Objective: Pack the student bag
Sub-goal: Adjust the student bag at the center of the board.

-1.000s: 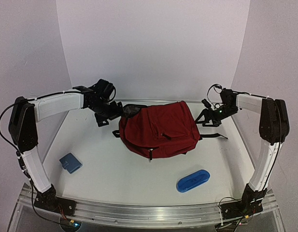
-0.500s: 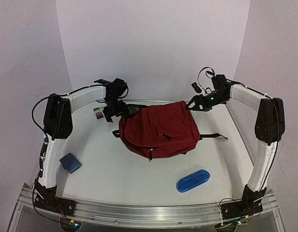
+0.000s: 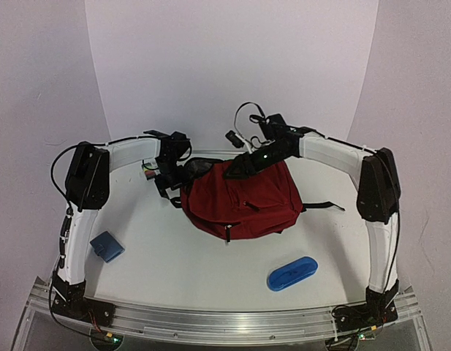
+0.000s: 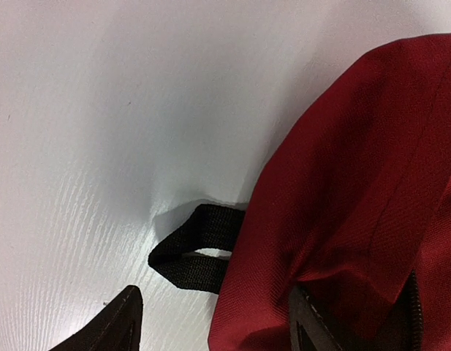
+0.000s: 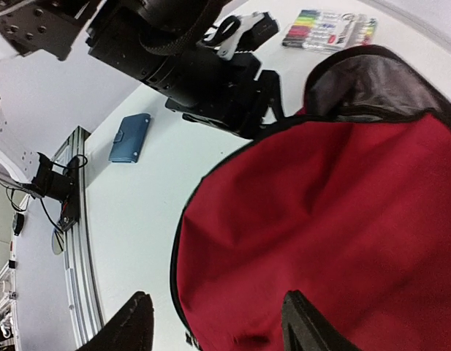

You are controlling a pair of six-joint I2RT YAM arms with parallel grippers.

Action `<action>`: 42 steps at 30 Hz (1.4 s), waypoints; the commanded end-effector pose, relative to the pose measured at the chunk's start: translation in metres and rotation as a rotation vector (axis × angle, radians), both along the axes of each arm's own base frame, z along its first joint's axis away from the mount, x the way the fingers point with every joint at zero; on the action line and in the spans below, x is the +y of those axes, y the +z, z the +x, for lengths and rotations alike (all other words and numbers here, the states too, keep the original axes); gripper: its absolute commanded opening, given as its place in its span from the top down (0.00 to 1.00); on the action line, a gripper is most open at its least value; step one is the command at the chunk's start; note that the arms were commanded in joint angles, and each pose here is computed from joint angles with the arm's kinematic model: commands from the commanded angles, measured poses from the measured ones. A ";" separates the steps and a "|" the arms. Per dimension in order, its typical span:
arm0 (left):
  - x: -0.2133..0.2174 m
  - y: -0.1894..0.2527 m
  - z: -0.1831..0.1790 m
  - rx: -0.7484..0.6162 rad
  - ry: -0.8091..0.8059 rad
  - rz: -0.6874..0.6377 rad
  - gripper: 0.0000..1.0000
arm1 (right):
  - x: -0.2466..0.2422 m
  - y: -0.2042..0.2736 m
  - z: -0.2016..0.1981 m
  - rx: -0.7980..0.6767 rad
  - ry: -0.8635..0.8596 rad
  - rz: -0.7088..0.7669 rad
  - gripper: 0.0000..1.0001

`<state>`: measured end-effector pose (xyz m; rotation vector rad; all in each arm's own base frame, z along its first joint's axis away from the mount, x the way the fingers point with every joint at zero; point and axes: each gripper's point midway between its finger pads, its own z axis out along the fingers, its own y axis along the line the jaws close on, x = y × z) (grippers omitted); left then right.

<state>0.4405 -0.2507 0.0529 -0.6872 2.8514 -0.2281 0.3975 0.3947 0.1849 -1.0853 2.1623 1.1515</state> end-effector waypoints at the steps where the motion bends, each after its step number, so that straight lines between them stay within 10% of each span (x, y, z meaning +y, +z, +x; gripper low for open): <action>1: -0.009 0.043 0.004 -0.111 -0.030 -0.064 0.29 | 0.027 -0.011 0.009 0.005 -0.035 0.019 0.47; 12: 0.006 0.111 0.040 -0.325 -0.001 -0.053 0.19 | 0.048 -0.054 0.030 0.078 -0.217 0.001 0.62; 30: -0.006 0.027 0.051 -0.158 -0.040 -0.058 0.27 | 0.071 -0.064 0.036 0.075 -0.311 -0.002 0.71; 35: -0.005 0.022 0.032 -0.105 -0.051 -0.078 0.36 | 0.067 -0.088 0.043 0.066 -0.348 -0.049 0.76; 42: -0.019 0.022 -0.011 -0.018 -0.133 -0.120 0.74 | 0.056 -0.116 0.050 -0.018 -0.365 -0.138 0.80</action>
